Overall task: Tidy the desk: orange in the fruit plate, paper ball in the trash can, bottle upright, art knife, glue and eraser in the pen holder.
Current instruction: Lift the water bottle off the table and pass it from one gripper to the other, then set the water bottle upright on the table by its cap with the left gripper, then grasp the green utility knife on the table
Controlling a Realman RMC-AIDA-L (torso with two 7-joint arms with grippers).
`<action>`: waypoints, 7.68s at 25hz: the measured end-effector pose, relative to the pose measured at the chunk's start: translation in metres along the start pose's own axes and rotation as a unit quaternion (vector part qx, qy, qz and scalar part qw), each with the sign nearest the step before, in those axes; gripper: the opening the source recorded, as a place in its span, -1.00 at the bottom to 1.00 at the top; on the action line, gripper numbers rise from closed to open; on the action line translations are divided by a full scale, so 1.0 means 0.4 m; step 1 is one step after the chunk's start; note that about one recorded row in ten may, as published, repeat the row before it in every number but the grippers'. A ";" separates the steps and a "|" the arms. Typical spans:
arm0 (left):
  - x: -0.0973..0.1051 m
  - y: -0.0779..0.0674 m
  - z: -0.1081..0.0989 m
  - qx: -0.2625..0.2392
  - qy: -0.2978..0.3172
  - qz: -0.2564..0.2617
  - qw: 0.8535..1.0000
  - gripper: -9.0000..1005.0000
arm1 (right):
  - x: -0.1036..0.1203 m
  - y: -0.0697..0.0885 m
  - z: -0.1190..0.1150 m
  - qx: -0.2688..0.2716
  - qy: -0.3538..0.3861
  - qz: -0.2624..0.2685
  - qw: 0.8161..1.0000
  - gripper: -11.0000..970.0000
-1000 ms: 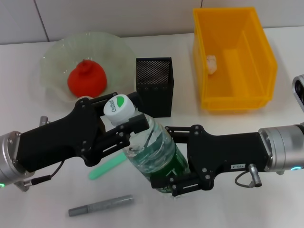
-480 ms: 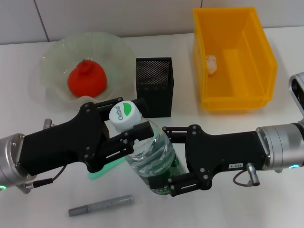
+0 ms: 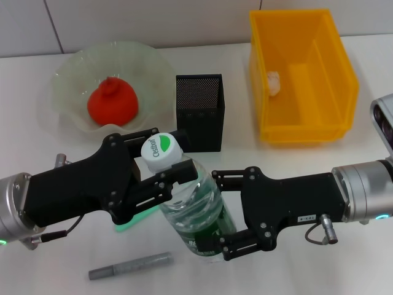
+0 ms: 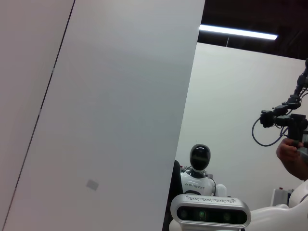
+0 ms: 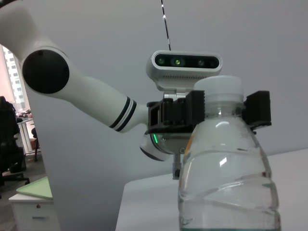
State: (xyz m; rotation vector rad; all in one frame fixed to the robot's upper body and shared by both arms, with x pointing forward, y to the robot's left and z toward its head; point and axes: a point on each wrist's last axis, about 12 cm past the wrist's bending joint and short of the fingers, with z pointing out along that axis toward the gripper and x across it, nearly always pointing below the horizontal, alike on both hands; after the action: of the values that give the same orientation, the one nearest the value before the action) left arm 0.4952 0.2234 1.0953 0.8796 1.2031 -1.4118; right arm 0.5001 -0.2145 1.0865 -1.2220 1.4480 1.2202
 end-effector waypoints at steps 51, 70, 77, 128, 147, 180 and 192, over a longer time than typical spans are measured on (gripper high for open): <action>-0.060 0.014 -0.058 -0.031 0.009 0.068 0.997 -0.11 | 0.049 0.074 -0.129 0.076 -0.038 0.034 0.996 0.65; -0.031 0.074 -0.120 -0.219 0.059 0.164 0.960 -0.11 | 0.089 0.099 -0.163 0.113 -0.043 0.049 0.991 0.65; -0.035 0.075 -0.164 -0.265 0.056 0.168 0.948 -0.12 | 0.088 0.096 -0.162 0.113 -0.042 0.047 0.992 0.65; 0.035 0.097 -0.175 -0.343 0.088 0.193 0.915 -0.05 | 0.085 0.070 -0.132 0.102 -0.028 0.052 0.993 0.65; 0.011 0.031 -0.212 -0.339 0.013 0.218 0.915 0.53 | 0.084 0.067 -0.143 0.105 -0.021 0.042 0.993 0.65; -0.110 -0.022 0.087 -0.229 0.374 0.055 0.897 0.62 | 0.140 0.145 -0.258 0.158 0.027 -0.002 0.987 0.65; -0.138 -0.012 0.177 -0.243 0.451 0.041 0.858 0.61 | 0.141 0.148 -0.255 0.156 0.026 -0.008 0.987 0.65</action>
State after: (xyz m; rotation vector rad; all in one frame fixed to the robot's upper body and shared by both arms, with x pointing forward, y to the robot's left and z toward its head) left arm 0.5077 0.1678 1.1651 1.2400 2.0692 -0.5133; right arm 0.4309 -0.3212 1.0556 -1.0527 1.5950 0.9141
